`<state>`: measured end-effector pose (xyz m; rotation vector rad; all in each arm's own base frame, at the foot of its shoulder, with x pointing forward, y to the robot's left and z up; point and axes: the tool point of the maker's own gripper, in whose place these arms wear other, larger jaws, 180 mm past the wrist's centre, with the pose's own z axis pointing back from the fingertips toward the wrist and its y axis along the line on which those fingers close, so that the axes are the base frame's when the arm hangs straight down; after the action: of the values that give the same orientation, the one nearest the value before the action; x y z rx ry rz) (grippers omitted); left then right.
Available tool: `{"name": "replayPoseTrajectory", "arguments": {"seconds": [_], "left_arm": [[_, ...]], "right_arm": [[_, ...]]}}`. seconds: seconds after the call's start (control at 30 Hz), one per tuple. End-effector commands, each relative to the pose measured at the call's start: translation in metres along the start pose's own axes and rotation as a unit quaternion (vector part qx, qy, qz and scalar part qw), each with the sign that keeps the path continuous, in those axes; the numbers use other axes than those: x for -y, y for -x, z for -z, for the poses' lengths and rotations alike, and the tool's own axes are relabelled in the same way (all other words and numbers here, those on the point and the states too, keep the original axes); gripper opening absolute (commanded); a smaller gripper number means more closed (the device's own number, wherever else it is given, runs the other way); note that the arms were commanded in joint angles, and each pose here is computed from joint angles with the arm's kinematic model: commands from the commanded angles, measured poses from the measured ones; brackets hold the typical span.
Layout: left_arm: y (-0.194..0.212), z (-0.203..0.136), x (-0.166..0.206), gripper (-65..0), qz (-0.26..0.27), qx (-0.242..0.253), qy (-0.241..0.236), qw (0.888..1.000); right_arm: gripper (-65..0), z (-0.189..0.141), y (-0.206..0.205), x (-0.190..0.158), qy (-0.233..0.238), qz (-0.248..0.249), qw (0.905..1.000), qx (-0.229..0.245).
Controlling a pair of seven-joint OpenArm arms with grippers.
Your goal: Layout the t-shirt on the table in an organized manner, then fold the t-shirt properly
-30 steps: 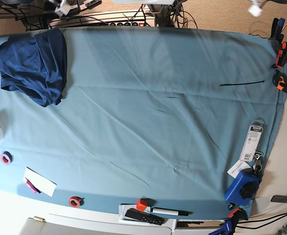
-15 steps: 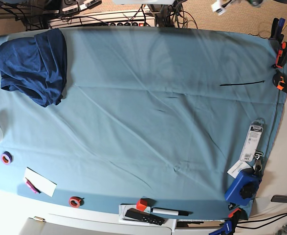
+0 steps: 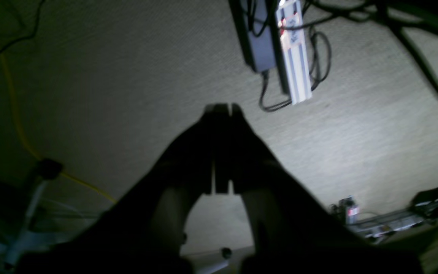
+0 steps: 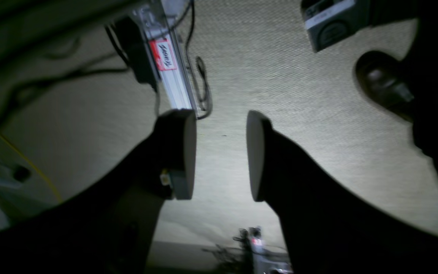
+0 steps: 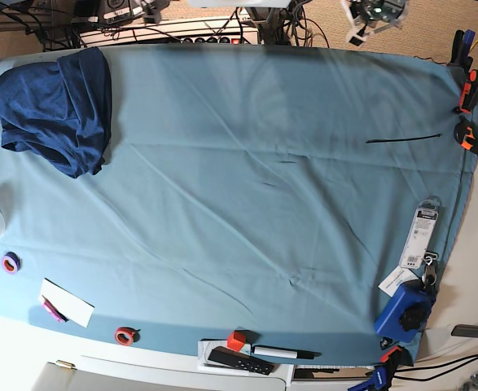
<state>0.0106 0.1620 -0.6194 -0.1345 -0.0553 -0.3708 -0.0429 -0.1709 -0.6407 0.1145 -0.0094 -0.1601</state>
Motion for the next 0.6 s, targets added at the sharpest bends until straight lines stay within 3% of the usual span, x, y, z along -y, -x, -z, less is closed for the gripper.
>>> {"name": "replayPoseTrajectory", "arguments": {"seconds": [0.0,0.13,0.37,0.57], "left_arm": [[-0.002,0.002,-0.002,-65.0,-0.001,0.0,-0.001,1.0],[-0.015,0.013,0.014,-65.0,-0.016,-0.002,0.011,1.0],[-0.038,0.025,0.047,-65.0,-0.011,0.024,0.025,0.999],[-0.052,0.026,0.042,-65.0,-0.004,0.044,-0.014,0.999]], "right_arm": [[-43.2,0.001,0.0,-0.003,0.001,0.009,0.9999,0.007],[-43.2,0.008,-0.011,-0.02,0.002,0.02,0.9995,0.023],[-43.7,0.009,-0.041,-0.013,0.034,0.026,0.998,0.046],[-60.2,0.009,-0.055,-0.008,0.053,0.03,0.9968,0.05]]}}
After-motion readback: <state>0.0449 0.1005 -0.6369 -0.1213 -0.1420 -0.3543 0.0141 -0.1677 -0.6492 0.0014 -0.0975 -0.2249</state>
